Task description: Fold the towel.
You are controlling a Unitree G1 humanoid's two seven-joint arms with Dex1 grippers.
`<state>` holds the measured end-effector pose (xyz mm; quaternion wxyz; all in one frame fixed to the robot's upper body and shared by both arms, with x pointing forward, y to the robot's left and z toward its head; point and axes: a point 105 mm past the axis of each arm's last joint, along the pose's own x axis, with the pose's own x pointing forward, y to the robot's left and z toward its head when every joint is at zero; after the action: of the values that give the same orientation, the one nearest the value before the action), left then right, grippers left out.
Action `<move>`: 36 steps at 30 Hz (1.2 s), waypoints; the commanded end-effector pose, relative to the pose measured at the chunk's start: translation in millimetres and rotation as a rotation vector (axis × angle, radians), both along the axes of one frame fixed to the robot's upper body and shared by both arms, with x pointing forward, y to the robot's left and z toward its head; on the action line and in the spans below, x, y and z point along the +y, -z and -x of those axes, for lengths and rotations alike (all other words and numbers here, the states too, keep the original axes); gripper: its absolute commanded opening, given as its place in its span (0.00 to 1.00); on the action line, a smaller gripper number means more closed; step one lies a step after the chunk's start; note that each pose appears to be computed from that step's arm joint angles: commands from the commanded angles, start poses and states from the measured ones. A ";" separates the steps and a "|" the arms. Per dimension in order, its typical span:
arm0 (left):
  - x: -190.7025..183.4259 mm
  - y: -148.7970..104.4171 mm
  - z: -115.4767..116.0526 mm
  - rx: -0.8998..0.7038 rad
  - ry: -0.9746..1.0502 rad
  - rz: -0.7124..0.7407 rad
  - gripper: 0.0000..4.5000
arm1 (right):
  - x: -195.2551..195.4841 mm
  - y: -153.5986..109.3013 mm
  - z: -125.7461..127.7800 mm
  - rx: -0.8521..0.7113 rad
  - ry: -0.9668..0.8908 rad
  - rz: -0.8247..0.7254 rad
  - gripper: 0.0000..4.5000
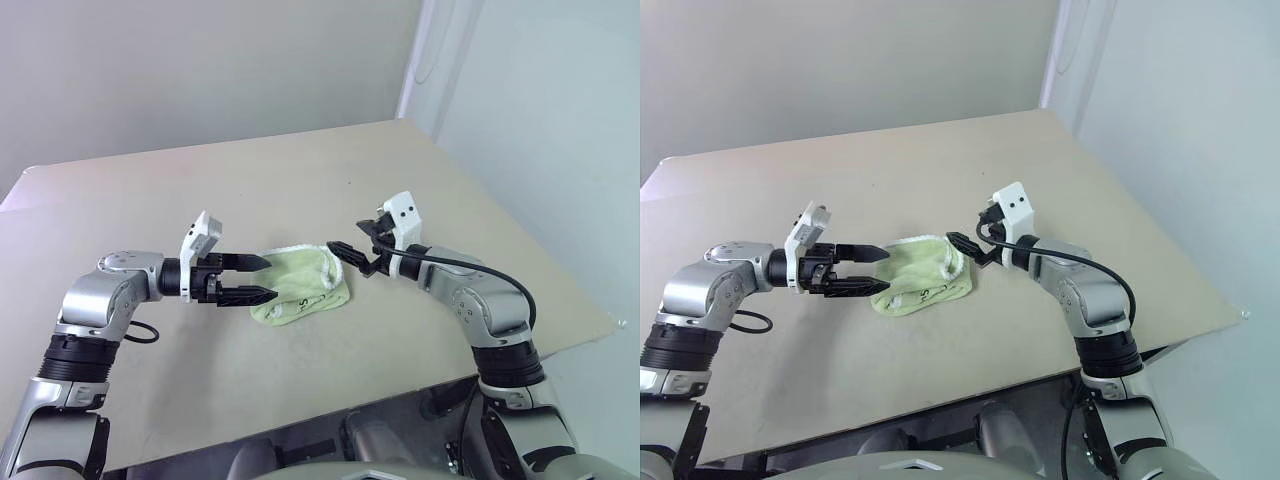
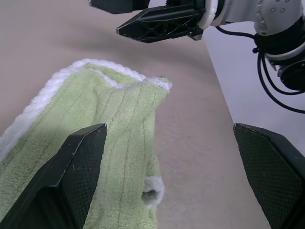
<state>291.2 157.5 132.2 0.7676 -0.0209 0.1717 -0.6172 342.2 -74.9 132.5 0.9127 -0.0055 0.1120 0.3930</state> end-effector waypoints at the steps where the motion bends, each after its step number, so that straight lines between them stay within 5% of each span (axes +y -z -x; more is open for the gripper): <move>1: 50.2 -2.5 -6.6 -0.062 -0.108 -0.169 1.00 | 29.7 -20.7 44.1 -0.128 -0.326 0.020 1.00; 11: 59.3 7.9 -5.3 -0.064 -0.112 -0.208 1.00 | 45.2 -22.1 54.8 -0.211 -0.482 0.112 1.00; 15: 55.2 11.7 -5.3 -0.093 -0.113 -0.219 1.00 | 53.5 7.5 56.5 -0.283 -0.631 0.348 1.00; 19: 52.5 7.6 -3.3 -0.129 -0.121 -0.182 1.00 | 58.1 22.6 54.5 -0.316 -0.677 0.419 1.00; 36: 52.3 6.6 4.2 -0.148 -0.155 -0.176 1.00 | 59.5 57.3 16.3 -0.455 -0.589 0.678 1.00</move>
<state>285.6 209.5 111.8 0.8174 0.0698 0.1903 -0.5393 321.2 -17.5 65.3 0.7129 -0.4041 0.0467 0.5712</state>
